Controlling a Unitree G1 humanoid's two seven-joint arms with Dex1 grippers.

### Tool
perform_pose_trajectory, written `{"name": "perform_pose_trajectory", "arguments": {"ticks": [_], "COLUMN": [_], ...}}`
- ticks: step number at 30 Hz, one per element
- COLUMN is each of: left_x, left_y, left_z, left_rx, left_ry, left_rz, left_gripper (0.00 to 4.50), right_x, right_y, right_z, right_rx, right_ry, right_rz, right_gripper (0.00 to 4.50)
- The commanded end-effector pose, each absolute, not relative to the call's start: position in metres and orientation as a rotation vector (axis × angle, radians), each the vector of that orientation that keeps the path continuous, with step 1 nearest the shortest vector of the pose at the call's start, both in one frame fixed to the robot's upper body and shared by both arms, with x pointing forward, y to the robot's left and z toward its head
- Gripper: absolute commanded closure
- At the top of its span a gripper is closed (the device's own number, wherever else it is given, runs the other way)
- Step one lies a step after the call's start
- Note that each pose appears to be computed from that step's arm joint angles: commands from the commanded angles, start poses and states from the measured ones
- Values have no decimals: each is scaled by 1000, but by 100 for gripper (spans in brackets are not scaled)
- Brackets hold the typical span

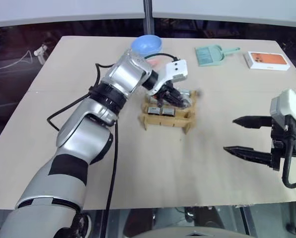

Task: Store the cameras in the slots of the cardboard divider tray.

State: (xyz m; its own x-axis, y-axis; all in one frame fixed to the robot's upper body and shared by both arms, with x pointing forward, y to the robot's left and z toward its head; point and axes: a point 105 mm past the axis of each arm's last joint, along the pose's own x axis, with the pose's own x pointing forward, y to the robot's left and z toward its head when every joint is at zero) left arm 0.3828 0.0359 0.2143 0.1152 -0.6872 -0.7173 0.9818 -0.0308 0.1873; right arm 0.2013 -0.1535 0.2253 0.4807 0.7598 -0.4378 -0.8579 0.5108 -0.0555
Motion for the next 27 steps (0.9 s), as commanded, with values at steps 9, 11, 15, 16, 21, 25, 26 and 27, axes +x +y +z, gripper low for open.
{"name": "perform_pose_trajectory", "arguments": {"ticks": [9, 11, 15, 16, 21, 25, 26, 27], "left_x": [387, 386, 390, 390, 388, 390, 390, 389], "left_y": [31, 28, 29, 30, 31, 33, 32, 31], "left_z": [199, 197, 188, 186, 181, 178, 178, 179], "left_rx": [957, 953, 1018, 1032, 1073, 1070, 1065, 1059], "left_ry": [543, 557, 587, 597, 619, 623, 619, 612], "left_rz": [-1461, -1475, -1443, -1441, -1455, -1434, -1440, -1444], "left_gripper": [374, 374, 374, 374, 374, 271, 236, 197], "right_x": [203, 204, 206, 206, 207, 207, 207, 207], "right_y": [-149, -149, -147, -147, -145, -144, -145, -145], "right_z": [242, 242, 241, 242, 242, 242, 242, 243], "right_rx": [-296, -292, -288, -287, -292, -293, -292, -291], "right_ry": [267, 259, 251, 249, 244, 236, 235, 234], "right_rz": [926, 921, 917, 919, 920, 917, 916, 915], "right_gripper": [7, 7, 7, 7, 7, 0, 0, 0]}}
